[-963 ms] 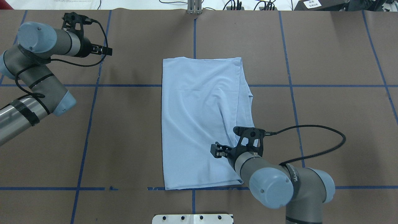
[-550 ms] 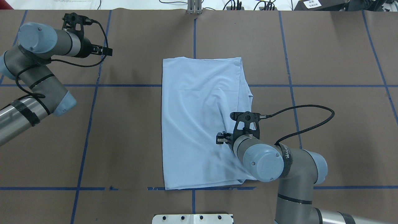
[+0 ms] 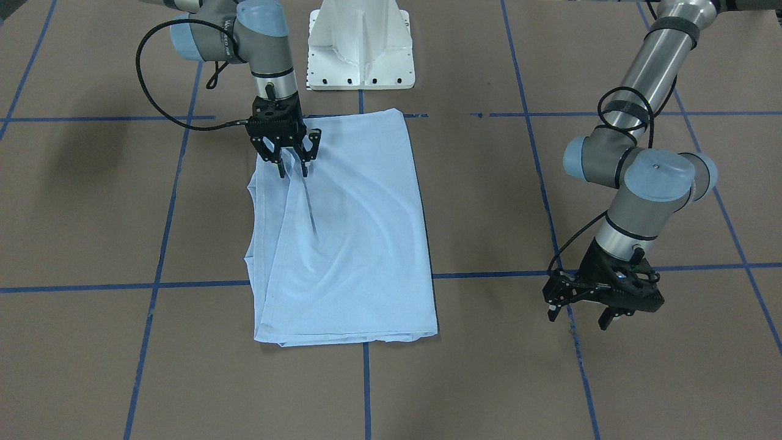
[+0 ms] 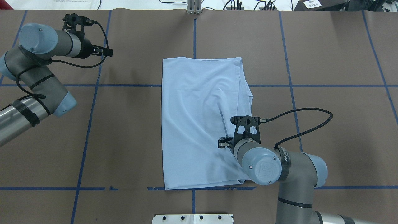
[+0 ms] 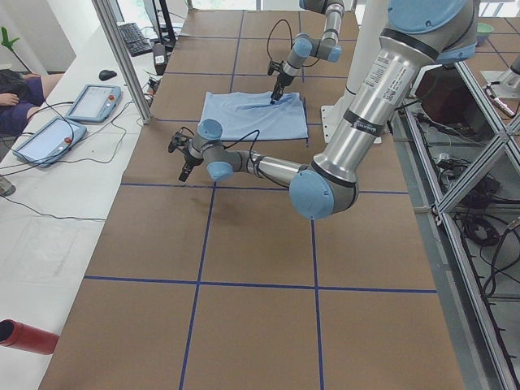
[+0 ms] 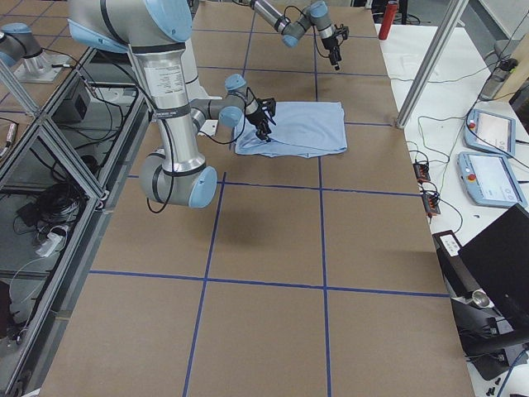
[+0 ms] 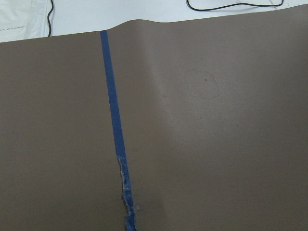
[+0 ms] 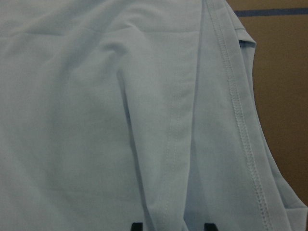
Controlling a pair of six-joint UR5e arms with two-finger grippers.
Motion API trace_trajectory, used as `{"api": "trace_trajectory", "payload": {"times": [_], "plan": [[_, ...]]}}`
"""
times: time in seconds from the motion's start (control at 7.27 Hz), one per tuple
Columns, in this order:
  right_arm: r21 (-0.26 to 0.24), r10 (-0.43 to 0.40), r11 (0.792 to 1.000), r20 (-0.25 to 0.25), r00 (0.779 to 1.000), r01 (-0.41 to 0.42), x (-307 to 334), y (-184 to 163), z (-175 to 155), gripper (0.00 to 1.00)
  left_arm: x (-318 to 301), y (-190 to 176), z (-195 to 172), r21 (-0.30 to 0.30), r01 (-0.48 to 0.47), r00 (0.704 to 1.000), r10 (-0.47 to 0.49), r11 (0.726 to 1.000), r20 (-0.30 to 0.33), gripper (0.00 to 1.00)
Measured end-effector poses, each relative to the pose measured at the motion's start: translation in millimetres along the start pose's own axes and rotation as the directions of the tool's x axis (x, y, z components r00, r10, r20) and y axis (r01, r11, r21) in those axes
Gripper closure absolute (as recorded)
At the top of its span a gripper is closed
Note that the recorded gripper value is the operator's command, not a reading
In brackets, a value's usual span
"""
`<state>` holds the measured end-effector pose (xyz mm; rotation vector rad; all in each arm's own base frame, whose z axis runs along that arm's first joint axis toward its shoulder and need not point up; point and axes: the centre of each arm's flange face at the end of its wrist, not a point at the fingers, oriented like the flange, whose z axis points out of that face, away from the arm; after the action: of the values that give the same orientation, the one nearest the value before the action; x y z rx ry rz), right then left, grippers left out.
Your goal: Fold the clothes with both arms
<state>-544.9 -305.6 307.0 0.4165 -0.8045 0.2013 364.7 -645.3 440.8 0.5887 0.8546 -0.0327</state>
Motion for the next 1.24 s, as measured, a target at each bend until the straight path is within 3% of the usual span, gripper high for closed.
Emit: {"api": "trace_trajectory", "payload": {"times": [0.28,0.83,1.24], "plan": [[0.007,0.010,1.000,0.021,1.000,-0.011,-4,-7,-11,1.00,0,0,0,-0.001,0.000,1.000,0.000,1.000,0.000,0.00],[0.017,0.018,1.000,0.013,1.000,-0.018,2,-14,-11,1.00,3,2,0,0.000,-0.002,1.000,0.002,1.000,-0.006,0.00],[0.019,0.007,1.000,-0.038,0.999,-0.007,38,-15,0,1.00,4,3,0,0.005,-0.005,1.000,0.005,1.000,-0.015,0.00]]}}
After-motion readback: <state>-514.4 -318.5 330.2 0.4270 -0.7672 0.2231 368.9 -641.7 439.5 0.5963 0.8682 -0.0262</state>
